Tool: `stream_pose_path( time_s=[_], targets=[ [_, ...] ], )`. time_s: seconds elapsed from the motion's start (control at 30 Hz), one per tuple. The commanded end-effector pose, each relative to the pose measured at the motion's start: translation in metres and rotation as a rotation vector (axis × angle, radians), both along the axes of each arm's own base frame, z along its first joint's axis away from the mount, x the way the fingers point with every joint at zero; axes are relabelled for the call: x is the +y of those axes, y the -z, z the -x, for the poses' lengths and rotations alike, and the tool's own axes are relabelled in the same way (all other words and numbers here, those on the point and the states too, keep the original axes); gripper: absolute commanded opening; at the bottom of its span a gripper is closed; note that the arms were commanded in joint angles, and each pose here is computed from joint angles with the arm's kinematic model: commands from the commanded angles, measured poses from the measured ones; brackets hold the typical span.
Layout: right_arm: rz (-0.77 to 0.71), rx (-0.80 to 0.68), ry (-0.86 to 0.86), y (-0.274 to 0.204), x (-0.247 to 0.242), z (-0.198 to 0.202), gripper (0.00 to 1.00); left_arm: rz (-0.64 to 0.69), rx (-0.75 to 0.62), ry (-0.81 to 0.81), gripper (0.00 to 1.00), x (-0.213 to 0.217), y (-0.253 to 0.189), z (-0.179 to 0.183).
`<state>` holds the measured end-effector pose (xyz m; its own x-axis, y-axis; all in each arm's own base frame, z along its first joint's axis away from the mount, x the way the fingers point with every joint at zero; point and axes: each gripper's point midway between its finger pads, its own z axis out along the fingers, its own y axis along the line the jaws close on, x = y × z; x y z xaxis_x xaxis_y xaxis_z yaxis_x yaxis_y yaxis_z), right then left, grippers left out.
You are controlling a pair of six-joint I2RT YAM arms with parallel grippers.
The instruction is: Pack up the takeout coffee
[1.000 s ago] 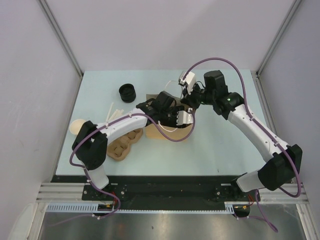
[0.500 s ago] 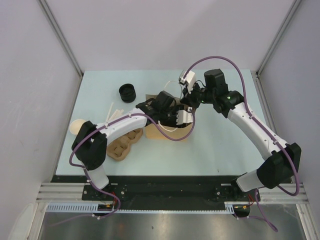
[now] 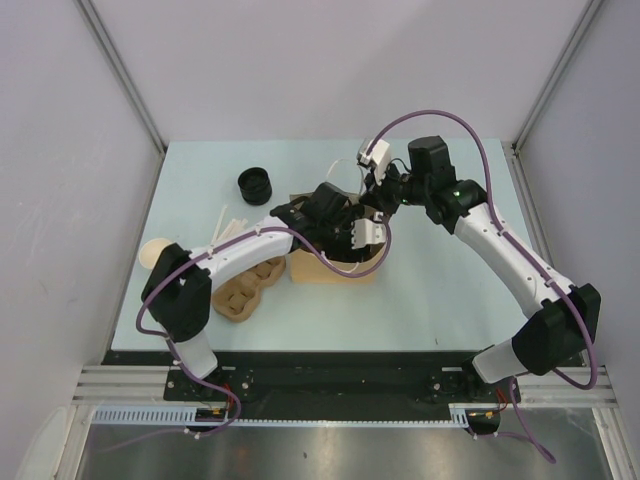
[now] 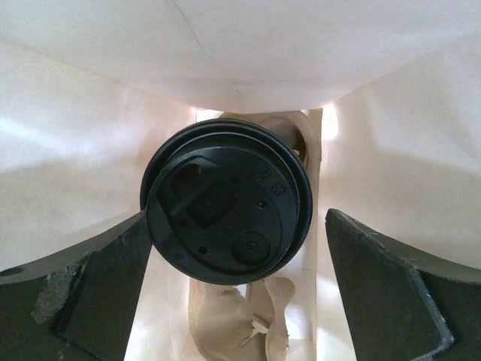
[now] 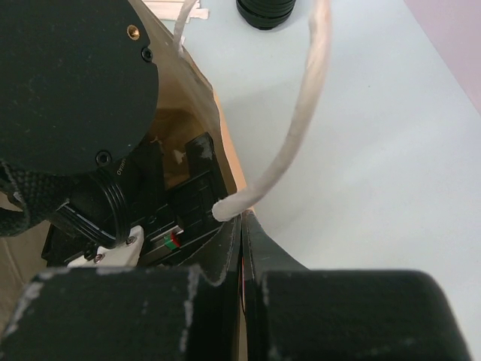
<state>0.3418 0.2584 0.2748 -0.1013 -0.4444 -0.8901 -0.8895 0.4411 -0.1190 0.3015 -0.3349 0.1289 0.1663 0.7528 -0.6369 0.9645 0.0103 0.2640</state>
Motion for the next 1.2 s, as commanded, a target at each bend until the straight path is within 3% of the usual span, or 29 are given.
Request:
stream_pose_path(
  time_s=[0.0,1.17],
  targets=[
    [0.013,0.08,-0.024,0.011,0.001,0.01,0.0,0.061,-0.035,-0.03,1.0,-0.003,-0.039,-0.001],
    [0.034,0.044,-0.013,0.007,-0.005,0.006,0.0,0.26,-0.123,-0.09,0.99,0.007,-0.146,0.008]
  ],
)
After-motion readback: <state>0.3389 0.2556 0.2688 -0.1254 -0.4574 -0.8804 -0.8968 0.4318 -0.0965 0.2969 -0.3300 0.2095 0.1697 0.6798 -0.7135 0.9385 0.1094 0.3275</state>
